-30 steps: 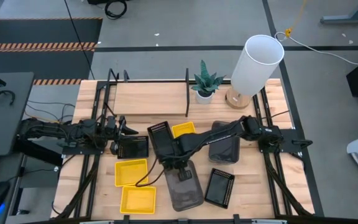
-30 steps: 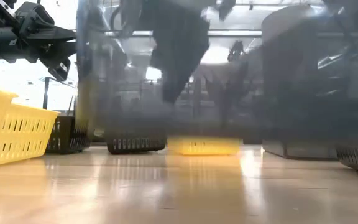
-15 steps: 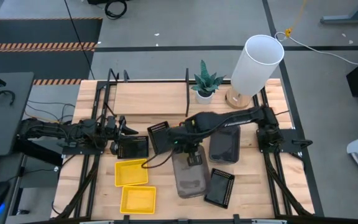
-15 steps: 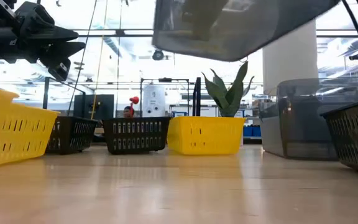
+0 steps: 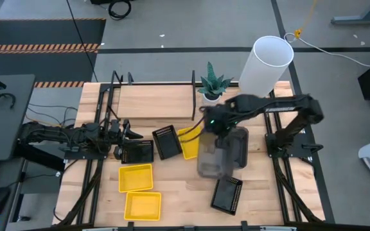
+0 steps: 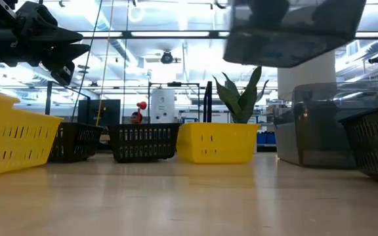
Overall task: Stack baskets on shelf by color
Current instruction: Stack the black transparent bin into the stacked black transparent bins
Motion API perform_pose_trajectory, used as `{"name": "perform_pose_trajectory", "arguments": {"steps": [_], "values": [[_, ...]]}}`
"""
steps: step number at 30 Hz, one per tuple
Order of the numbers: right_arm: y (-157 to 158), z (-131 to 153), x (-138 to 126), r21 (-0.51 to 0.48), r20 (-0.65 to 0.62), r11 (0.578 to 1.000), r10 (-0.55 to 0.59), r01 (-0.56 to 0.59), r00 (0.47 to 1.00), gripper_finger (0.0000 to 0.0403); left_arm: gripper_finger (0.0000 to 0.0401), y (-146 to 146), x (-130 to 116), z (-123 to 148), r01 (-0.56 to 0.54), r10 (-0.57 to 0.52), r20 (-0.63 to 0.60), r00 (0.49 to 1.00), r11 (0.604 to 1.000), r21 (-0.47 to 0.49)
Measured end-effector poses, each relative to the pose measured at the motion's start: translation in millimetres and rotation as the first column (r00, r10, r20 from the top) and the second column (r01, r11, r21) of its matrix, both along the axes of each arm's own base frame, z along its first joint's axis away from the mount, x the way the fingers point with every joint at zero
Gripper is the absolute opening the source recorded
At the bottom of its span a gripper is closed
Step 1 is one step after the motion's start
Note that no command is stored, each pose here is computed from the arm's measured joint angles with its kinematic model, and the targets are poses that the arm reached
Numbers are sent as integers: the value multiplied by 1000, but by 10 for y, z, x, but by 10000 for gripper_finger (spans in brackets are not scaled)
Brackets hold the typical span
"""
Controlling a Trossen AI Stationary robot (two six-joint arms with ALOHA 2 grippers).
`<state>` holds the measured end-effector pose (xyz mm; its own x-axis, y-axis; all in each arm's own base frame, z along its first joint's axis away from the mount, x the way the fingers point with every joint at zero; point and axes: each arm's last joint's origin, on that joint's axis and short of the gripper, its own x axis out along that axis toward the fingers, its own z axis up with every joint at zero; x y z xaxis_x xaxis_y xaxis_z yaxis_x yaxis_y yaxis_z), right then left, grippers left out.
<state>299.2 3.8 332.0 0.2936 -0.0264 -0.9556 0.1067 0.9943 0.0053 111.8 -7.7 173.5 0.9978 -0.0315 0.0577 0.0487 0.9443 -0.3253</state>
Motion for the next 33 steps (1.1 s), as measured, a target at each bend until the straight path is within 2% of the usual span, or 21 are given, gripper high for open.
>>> {"name": "perform_pose_trajectory", "arguments": {"steps": [4,8,14,21,26,33], "values": [[-210,63,-263,-6,1,997,-74,74,997,8,117,0,0,0,0,0,0,1000,1000,0],[-373,111,-454,-79,-25,995,-69,67,997,8,117,0,0,0,0,0,0,1000,1000,0],[-500,-15,-561,-146,-108,986,-100,83,989,8,117,0,0,0,0,0,0,1000,1000,0],[-479,-323,-643,-135,-242,989,-94,62,966,8,117,0,0,0,0,0,0,1000,1000,0],[-468,-463,-663,-112,-265,989,-127,100,956,9,117,0,0,0,0,0,0,1000,1000,0],[-451,-673,-657,-51,-266,993,-117,107,957,35,117,0,0,0,0,0,0,1000,1000,0]]}}
